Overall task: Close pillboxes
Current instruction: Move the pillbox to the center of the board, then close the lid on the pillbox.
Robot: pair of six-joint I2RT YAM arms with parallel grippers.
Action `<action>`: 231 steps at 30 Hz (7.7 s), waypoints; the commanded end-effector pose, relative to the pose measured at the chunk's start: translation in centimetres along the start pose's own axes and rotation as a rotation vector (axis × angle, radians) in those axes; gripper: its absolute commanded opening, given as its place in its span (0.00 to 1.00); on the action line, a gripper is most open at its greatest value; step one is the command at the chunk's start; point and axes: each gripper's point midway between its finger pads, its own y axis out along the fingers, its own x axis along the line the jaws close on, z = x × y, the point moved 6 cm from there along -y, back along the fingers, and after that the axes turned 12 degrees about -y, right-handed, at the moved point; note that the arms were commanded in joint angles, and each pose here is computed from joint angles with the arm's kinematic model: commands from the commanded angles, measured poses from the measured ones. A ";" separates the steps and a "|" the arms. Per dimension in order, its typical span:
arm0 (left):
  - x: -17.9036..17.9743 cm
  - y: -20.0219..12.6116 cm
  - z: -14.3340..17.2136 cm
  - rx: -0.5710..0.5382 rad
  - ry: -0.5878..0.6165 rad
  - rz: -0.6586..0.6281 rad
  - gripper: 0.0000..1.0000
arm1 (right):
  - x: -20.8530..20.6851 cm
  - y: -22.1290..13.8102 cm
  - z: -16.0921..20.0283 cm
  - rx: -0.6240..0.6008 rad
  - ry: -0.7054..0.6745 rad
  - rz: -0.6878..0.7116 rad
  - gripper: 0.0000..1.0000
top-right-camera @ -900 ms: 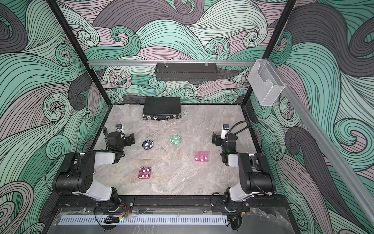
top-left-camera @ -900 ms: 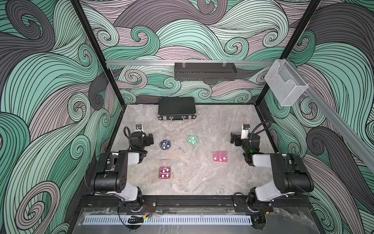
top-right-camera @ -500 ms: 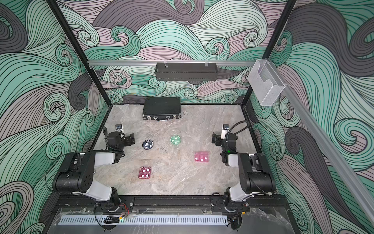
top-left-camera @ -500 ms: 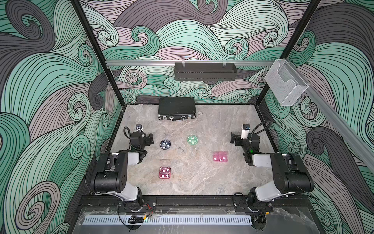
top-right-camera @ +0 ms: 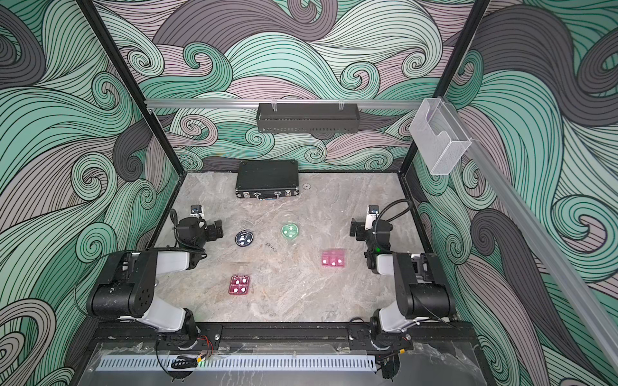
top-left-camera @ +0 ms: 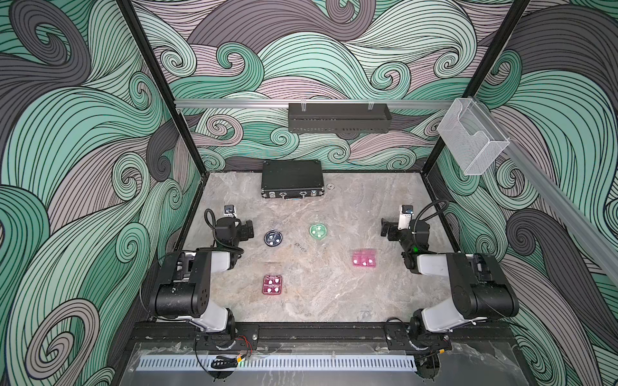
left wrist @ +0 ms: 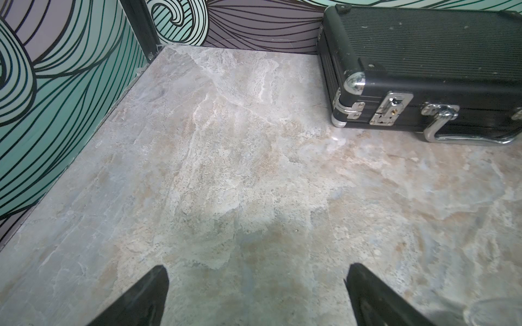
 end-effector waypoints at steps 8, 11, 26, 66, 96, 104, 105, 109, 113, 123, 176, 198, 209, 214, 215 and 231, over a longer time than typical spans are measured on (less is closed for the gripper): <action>1.5 -4.2 -8.7 0.028 -0.297 -0.315 0.99 | -3.6 -4.4 -5.3 -0.063 0.140 0.269 1.00; 1.6 -7.2 -11.3 0.015 -0.492 -0.375 0.99 | -5.5 -7.3 -6.9 -0.035 0.345 0.401 1.00; -1.6 -14.2 -4.6 0.477 -0.725 -0.136 0.97 | 2.8 -8.7 -14.2 0.141 0.425 -0.199 1.00; 0.0 -20.1 -9.5 0.345 -0.511 -0.275 0.99 | 42.9 -14.0 -7.7 0.353 -0.686 -1.156 0.61; 0.0 -20.0 -9.1 0.345 -0.512 -0.267 0.99 | 42.8 -13.9 -5.8 0.374 -0.689 -1.084 0.16; -0.3 -19.8 -8.8 0.363 -0.523 -0.248 0.99 | 41.2 -13.5 -5.9 0.358 -0.656 -1.003 0.02; -0.3 -19.7 -8.7 0.368 -0.523 -0.244 0.99 | 40.9 -13.5 -6.0 0.357 -0.648 -0.989 0.02; -0.6 -19.4 -8.4 0.386 -0.525 -0.218 0.99 | 39.2 -13.0 -6.6 0.328 -0.598 -0.921 0.00; -1.2 -18.9 -7.5 0.424 -0.537 -0.166 0.99 | 36.5 -12.3 -6.8 0.329 -0.539 -0.837 0.00; -3.9 -16.8 -4.1 0.554 -0.586 0.011 0.99 | 28.0 -10.6 -4.3 0.396 -0.388 -0.588 0.00; -22.2 -12.0 14.5 1.200 -0.157 0.281 0.13 | 20.8 -9.4 -4.4 0.575 0.219 -0.755 0.34; -22.6 -11.3 14.9 1.212 -0.145 0.261 0.16 | 21.9 -9.0 -2.8 0.645 0.283 -0.830 0.26; -23.0 -11.1 14.8 1.218 -0.137 0.258 0.16 | 23.3 -9.1 -2.6 0.659 0.271 -0.862 0.23; -23.1 -11.1 14.6 1.217 -0.134 0.262 0.16 | 24.0 -9.2 -2.3 0.674 0.253 -0.866 0.25; -23.2 -11.2 14.5 1.214 -0.135 0.265 0.16 | 24.1 -9.2 -2.2 0.679 0.251 -0.866 0.25; -23.1 -11.3 14.3 1.210 -0.132 0.267 0.16 | 26.5 -9.6 -0.5 0.729 0.164 -0.874 0.34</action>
